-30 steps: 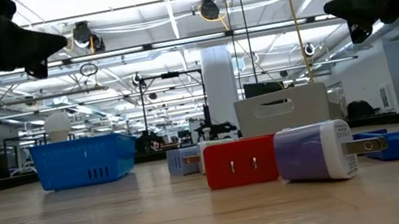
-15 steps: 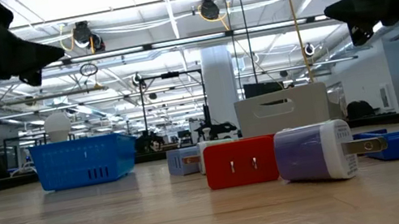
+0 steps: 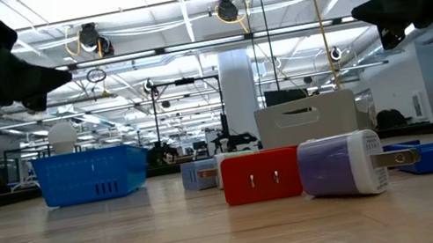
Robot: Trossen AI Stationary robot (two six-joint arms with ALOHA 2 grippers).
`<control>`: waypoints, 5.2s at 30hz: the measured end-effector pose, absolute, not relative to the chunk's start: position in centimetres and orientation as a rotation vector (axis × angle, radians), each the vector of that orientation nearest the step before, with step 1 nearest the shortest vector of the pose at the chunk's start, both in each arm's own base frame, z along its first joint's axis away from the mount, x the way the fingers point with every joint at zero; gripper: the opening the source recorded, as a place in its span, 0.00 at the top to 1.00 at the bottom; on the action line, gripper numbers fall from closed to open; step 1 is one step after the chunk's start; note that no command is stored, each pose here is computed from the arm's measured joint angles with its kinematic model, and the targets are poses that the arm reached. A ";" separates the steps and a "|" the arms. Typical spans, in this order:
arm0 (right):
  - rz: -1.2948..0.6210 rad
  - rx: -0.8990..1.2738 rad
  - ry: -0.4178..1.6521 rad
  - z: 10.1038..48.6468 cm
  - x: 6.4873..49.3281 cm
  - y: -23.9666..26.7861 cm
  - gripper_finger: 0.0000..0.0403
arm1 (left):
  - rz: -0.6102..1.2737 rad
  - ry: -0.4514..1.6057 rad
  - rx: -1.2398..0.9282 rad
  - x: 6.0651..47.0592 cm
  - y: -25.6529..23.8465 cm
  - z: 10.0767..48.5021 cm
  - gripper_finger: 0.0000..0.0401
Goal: Pick & Place Office items
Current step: Put the red charger adapter into the gray bin
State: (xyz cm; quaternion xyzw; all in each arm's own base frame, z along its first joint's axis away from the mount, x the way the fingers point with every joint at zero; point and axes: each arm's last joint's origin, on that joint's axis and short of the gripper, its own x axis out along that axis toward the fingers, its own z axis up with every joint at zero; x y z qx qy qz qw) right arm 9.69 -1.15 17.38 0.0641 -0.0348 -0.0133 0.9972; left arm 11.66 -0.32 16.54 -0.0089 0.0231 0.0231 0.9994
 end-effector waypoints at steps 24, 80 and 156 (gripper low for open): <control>-0.098 0.126 -0.078 17.6 10.0 -1.4 1.00 | 0.135 0.051 -0.077 11.7 -0.1 16.5 0.95; 0.084 -0.116 0.590 20.8 27.7 8.2 0.31 | 0.184 0.132 -0.105 11.6 0.1 15.7 0.95; 0.098 0.051 0.956 14.2 33.1 8.3 0.12 | 0.184 0.135 -0.111 11.5 0.1 15.6 0.95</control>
